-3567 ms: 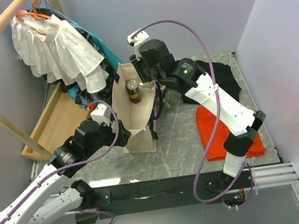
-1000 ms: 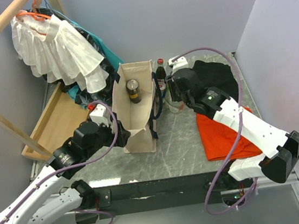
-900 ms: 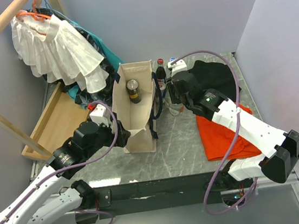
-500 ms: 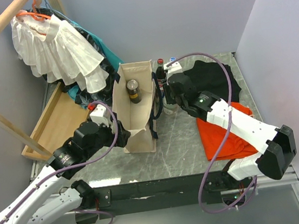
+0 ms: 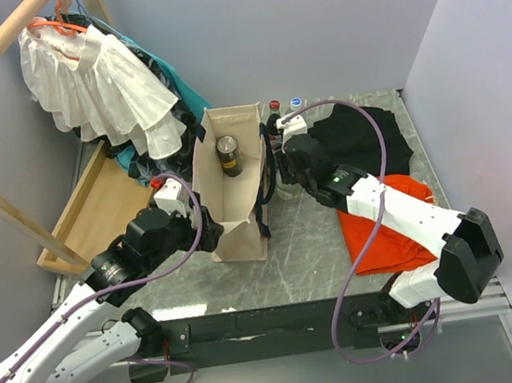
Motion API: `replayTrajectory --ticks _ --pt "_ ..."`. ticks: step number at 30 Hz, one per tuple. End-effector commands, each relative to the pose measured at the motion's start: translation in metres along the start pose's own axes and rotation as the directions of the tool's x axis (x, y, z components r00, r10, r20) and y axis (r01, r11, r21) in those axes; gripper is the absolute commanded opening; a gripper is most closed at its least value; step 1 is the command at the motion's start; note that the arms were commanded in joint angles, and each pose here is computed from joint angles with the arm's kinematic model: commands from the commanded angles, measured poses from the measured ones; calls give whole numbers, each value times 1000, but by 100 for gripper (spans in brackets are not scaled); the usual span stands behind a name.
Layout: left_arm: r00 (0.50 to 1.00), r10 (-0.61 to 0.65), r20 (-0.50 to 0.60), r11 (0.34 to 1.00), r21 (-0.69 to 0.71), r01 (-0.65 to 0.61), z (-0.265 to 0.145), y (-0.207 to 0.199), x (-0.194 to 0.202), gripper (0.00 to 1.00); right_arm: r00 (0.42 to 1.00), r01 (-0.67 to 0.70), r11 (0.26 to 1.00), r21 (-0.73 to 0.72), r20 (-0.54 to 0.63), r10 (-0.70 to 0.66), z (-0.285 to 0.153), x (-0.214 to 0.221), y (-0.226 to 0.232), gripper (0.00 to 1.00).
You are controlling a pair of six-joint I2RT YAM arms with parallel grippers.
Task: Take the beverage out of the canvas bag
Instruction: Place the drink at the center of the board.
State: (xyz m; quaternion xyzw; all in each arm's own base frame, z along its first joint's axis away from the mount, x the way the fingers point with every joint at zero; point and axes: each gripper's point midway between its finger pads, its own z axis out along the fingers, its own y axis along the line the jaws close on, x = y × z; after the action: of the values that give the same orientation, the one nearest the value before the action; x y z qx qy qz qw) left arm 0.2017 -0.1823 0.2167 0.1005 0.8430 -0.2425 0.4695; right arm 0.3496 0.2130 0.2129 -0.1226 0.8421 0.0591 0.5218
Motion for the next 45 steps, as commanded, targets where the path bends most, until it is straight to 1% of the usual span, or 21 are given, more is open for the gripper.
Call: replayTrajectory --ticks 1,4,7,15,17,32,45 --pt "1000 6 -5 1000 0 -6 -2 -1 0 96 973 -81 996 -25 213 84 0 -61 6 0" --pt "1000 6 -4 1000 0 -6 -2 -1 -1 96 978 -63 998 -22 196 66 5 -52 6 0" --pt "1000 5 -5 1000 2 -5 -2 -1 0 96 971 -61 998 -28 232 65 6 -59 8 0" --pt "1000 7 -8 1000 -5 -7 -1 -1 0 96 972 -50 999 -20 229 53 15 -53 9 0" --pt "1000 7 -6 1000 -6 -7 -2 0 0 96 967 -58 998 -31 245 64 15 -56 11 0" --pt "1000 5 -3 1000 -12 -5 -3 1 0 96 968 -44 999 -24 245 49 33 -38 15 0" --pt "1000 0 -1 1000 -19 0 -3 1 0 96 961 -29 999 -37 273 38 40 -39 24 0"
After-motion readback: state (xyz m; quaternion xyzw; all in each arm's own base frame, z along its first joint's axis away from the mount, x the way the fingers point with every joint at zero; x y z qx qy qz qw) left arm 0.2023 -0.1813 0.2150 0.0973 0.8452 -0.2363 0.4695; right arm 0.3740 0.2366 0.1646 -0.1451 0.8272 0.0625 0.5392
